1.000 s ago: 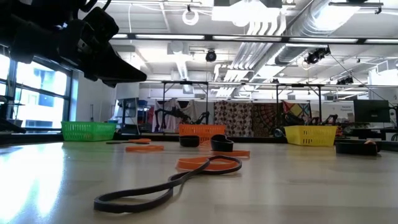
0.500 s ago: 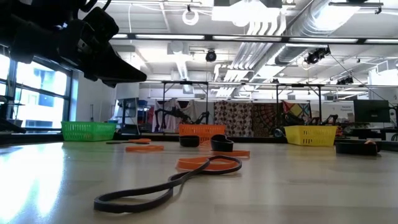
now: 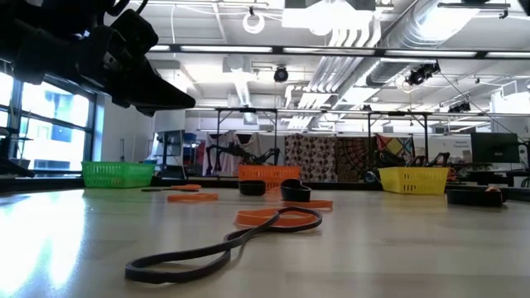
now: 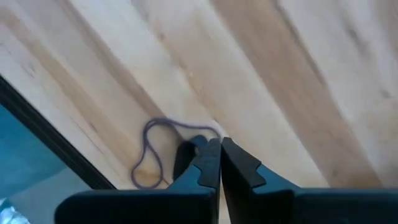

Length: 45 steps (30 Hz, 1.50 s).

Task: Sort rubber bands into baskets
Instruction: Put the bottom black rubber band into the yellow bin

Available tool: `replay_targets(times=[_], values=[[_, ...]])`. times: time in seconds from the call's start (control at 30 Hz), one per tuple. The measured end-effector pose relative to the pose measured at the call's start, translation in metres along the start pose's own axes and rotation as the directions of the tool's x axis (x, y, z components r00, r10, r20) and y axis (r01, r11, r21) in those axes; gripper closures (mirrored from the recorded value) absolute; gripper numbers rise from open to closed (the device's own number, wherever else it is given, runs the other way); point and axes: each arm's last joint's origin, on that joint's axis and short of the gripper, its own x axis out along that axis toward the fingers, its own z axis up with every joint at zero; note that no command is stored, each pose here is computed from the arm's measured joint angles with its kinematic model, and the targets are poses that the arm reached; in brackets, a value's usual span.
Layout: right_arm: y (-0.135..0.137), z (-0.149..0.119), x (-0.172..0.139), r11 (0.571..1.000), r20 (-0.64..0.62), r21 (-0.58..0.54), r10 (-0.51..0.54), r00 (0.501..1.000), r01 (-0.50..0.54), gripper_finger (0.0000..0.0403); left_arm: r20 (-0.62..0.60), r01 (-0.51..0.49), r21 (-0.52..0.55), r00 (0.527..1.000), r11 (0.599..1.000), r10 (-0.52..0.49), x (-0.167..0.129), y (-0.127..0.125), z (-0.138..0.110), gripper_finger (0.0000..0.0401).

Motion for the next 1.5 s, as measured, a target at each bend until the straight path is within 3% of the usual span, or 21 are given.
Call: replay_targets(times=[0.13,0.27,0.47,0.6,0.8,1.0,1.1,1.33,1.5], values=[[0.000,0.003,-0.001,1.000,-0.044,0.011,0.008,0.999,-0.007,0.0397,0.000,0.000,-0.005,1.000,1.000,0.000,0.000,0.000,0.000,0.0401],[0.006,-0.002,0.010,0.999,-0.093,-0.016,0.047,0.995,-0.048,0.0367,-0.007,0.000,-0.023,1.000,1.000,0.000,0.000,0.000,-0.001,0.0401],[0.013,-0.009,0.033,0.999,-0.116,-0.053,-0.016,0.993,0.010,0.0303,-0.015,-0.001,-0.021,1.000,1.000,0.001,0.000,0.000,-0.002,0.0401],[0.016,-0.012,0.049,0.993,-0.144,-0.109,-0.063,0.988,0.047,0.0290,-0.018,-0.001,-0.021,1.000,1.000,0.001,0.000,0.000,-0.002,0.0401],[0.018,-0.013,0.066,0.981,-0.181,-0.178,-0.111,0.977,0.078,0.0313,-0.019,-0.002,-0.021,1.000,1.000,0.001,0.000,0.000,-0.002,0.0401],[0.018,-0.012,0.068,0.976,-0.187,-0.205,-0.117,0.975,0.078,0.0393,-0.020,-0.002,-0.020,1.000,1.000,0.001,0.000,0.000,-0.002,0.0401],[0.017,-0.006,0.062,0.980,-0.183,-0.190,-0.099,0.978,0.063,0.0391,-0.019,-0.002,-0.021,1.000,1.000,0.001,0.000,0.000,-0.002,0.0401],[0.005,0.028,0.022,0.979,0.001,-0.200,-0.036,0.999,0.035,0.0400,-0.019,-0.001,-0.021,1.000,1.000,0.001,0.000,0.000,-0.002,0.0401],[-0.031,0.062,-0.009,0.976,0.136,-0.124,-0.160,0.978,0.177,0.0401,-0.019,-0.002,-0.021,1.000,1.000,0.001,0.000,0.000,-0.002,0.0401]])
